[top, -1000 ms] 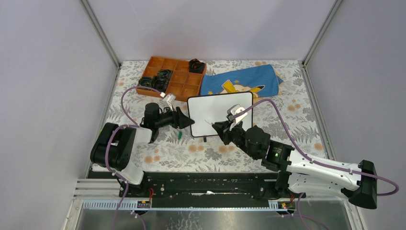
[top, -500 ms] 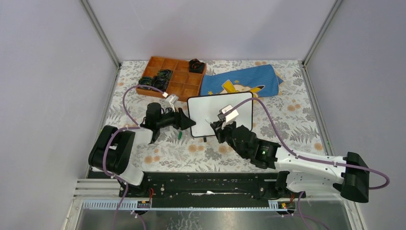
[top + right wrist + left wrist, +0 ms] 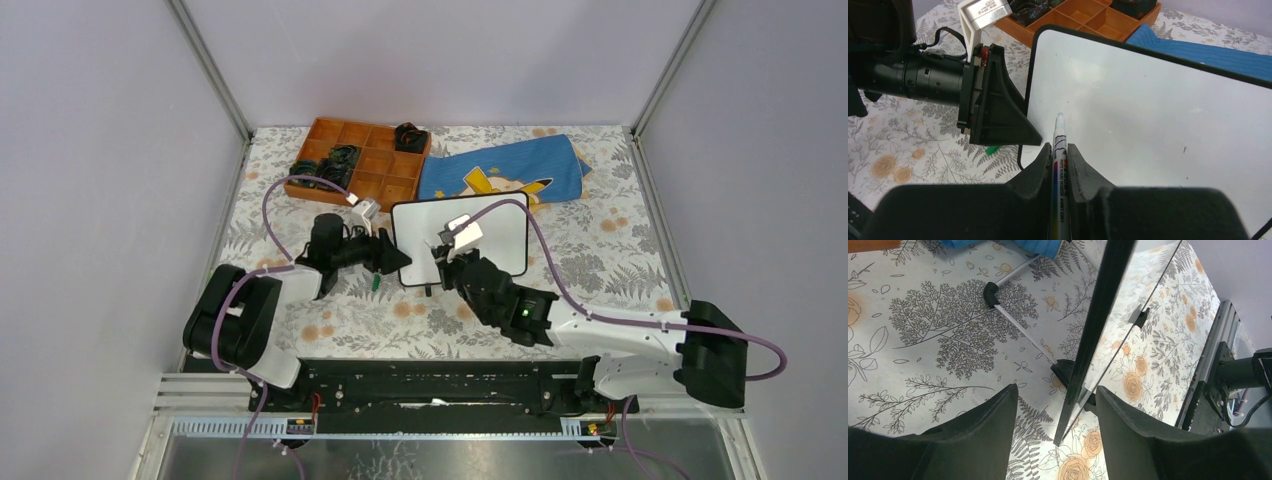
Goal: Write a sentence on the whiteboard
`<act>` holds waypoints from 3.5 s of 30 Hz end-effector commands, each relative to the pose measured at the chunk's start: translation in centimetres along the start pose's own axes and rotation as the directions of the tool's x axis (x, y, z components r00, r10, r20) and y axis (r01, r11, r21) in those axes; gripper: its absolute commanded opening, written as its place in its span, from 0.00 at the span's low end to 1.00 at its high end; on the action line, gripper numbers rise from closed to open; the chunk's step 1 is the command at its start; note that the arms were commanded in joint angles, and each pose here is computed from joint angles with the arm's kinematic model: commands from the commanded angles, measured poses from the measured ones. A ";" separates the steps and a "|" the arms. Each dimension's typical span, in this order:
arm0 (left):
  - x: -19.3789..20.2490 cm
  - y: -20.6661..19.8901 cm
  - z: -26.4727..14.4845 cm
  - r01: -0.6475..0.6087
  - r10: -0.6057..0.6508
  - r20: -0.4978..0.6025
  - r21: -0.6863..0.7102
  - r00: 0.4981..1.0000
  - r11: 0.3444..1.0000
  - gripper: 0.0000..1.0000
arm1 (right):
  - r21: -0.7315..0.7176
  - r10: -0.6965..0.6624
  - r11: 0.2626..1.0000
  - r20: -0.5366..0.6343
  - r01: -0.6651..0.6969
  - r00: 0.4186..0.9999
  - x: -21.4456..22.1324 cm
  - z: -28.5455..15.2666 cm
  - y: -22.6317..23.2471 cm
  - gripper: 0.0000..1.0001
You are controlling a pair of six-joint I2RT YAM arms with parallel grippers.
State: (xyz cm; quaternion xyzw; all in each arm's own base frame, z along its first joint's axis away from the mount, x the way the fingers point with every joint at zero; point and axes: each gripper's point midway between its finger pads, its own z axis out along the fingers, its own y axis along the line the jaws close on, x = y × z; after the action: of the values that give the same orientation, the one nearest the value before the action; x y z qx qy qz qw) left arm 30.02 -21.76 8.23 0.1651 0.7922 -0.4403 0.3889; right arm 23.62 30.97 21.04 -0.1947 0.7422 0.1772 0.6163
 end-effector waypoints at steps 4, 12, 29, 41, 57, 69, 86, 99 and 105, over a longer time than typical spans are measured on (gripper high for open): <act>-1.5 0.0 0.2 -0.069 0.069 0.018 -0.029 0.997 0.997 0.65 | 0.047 0.051 0.997 0.096 -0.055 0.994 -4.2 1.7 0.9 0.00; -1.5 0.0 0.3 -0.077 0.078 0.013 -0.034 0.997 0.996 0.65 | 0.082 0.029 0.996 0.078 -0.036 0.996 -3.7 3.4 1.0 0.00; -1.4 -0.3 0.4 -0.092 0.092 0.000 -0.037 0.996 0.995 0.64 | 0.120 0.047 0.991 0.078 -0.056 0.996 -3.2 5.3 0.3 0.00; -1.3 -0.4 0.5 -0.099 0.099 -0.009 -0.040 0.995 0.994 0.64 | 0.122 0.055 0.990 0.093 -0.067 0.994 -3.5 6.0 0.1 0.00; -1.1 -0.5 0.7 -0.104 0.104 -0.019 -0.041 0.994 0.994 0.64 | 0.139 0.068 0.987 0.081 -0.078 0.994 -3.0 6.8 -0.6 0.00; -1.0 -0.5 0.7 -0.107 0.106 -0.026 -0.045 0.994 0.993 0.64 | 0.149 0.058 0.987 0.044 -0.064 0.997 -1.6 6.7 -1.0 0.00; -0.8 -0.4 0.8 -0.110 0.108 -0.037 -0.053 0.993 0.993 0.64 | 0.166 0.052 0.985 0.006 -0.052 0.999 0.0 5.6 -1.9 0.00; -0.6 -0.5 0.9 -0.115 0.113 -0.044 -0.056 0.993 0.992 0.63 | 0.148 0.068 0.986 0.032 -0.072 0.997 -0.8 4.8 -2.1 0.00; -0.6 -0.4 0.9 -0.114 0.111 -0.049 -0.061 0.993 0.992 0.63 | 0.135 0.099 0.985 0.097 -0.112 0.990 -3.3 4.1 -2.2 0.00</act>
State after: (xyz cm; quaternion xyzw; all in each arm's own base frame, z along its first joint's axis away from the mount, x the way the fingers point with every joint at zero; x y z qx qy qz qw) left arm 29.77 -22.47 7.31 0.1933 0.8141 -0.3971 0.3770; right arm 28.30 31.67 19.21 -0.1453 0.7620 0.1327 0.6169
